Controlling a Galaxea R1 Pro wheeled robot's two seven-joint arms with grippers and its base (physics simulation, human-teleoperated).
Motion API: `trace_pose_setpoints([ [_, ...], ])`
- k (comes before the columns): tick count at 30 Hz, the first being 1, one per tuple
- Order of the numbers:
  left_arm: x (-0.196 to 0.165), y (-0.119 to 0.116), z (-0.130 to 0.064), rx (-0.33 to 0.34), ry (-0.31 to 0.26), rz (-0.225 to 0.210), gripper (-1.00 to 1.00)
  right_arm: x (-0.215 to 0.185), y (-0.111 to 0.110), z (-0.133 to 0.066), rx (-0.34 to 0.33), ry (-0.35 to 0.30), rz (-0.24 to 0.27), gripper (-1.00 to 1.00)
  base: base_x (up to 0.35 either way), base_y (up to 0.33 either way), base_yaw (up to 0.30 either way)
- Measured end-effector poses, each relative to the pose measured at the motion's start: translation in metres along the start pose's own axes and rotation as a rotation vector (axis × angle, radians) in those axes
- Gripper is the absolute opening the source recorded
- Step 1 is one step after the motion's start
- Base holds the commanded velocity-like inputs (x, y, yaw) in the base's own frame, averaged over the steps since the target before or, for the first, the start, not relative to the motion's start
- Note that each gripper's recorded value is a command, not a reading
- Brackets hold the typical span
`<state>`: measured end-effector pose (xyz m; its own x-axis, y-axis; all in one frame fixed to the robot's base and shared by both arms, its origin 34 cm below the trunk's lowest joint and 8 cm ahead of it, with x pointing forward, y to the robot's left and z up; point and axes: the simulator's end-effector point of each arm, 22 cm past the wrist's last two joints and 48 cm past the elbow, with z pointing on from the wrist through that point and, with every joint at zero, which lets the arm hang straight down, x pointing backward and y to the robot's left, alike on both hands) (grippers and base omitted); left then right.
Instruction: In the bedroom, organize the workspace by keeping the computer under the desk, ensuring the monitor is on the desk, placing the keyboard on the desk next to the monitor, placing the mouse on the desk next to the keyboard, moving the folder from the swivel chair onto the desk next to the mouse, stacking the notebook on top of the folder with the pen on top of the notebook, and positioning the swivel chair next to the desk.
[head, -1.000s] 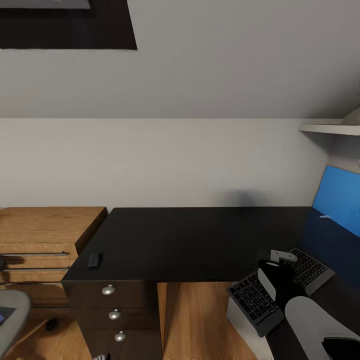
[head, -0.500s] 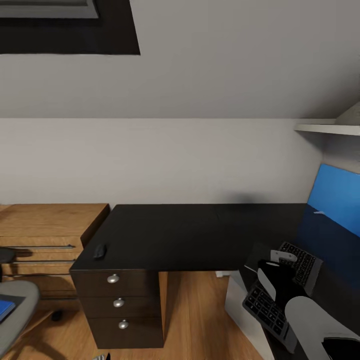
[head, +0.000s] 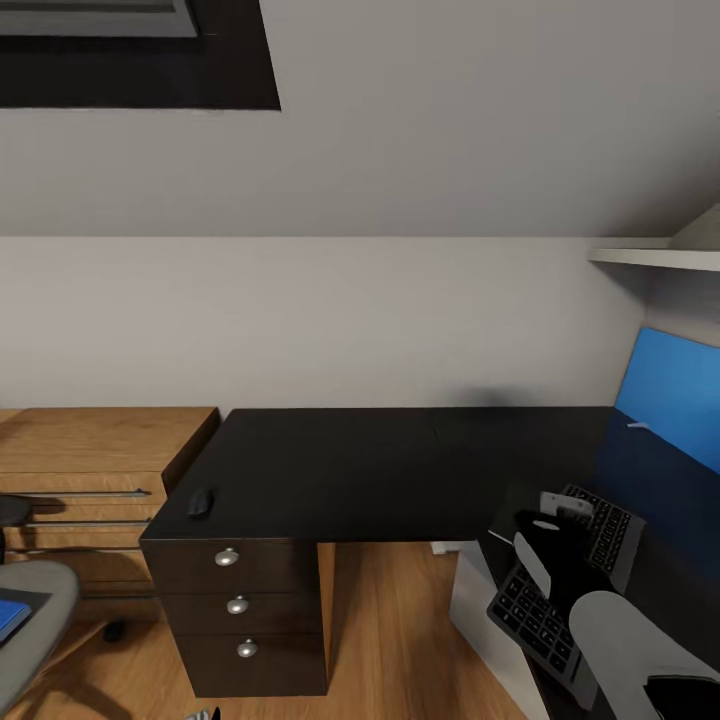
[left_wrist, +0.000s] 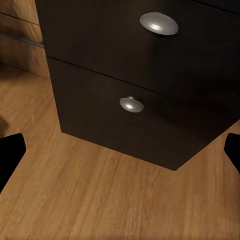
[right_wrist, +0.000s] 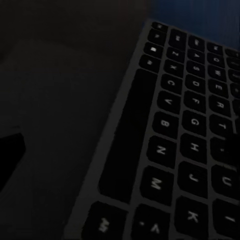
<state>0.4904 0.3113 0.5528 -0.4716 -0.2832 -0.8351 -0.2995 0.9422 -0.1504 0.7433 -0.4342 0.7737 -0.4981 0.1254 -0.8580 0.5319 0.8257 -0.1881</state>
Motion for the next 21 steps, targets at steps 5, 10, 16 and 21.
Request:
trace_pose_setpoints([
  [5, 0.000, 0.000, 0.000, 0.001, 0.000, 0.001, 1.00, -0.024, -0.002, -0.001, 0.003, -0.093, 0.059, 1.00, 0.000, 0.000, 0.000],
  [10, 0.001, 0.000, 0.000, 0.000, 0.002, 0.001, 1.00, -0.037, -0.007, -0.001, 0.010, -0.138, 0.089, 1.00, 0.000, 0.000, 0.000],
  [16, 0.001, 0.000, 0.000, 0.000, 0.002, 0.002, 1.00, -0.031, -0.033, 0.007, 0.053, -0.105, 0.148, 1.00, 0.000, 0.000, 0.000],
  [21, 0.001, 0.000, 0.000, 0.000, 0.001, 0.002, 1.00, -0.013, -0.079, 0.021, 0.117, -0.017, 0.208, 1.00, 0.000, 0.000, 0.000],
])
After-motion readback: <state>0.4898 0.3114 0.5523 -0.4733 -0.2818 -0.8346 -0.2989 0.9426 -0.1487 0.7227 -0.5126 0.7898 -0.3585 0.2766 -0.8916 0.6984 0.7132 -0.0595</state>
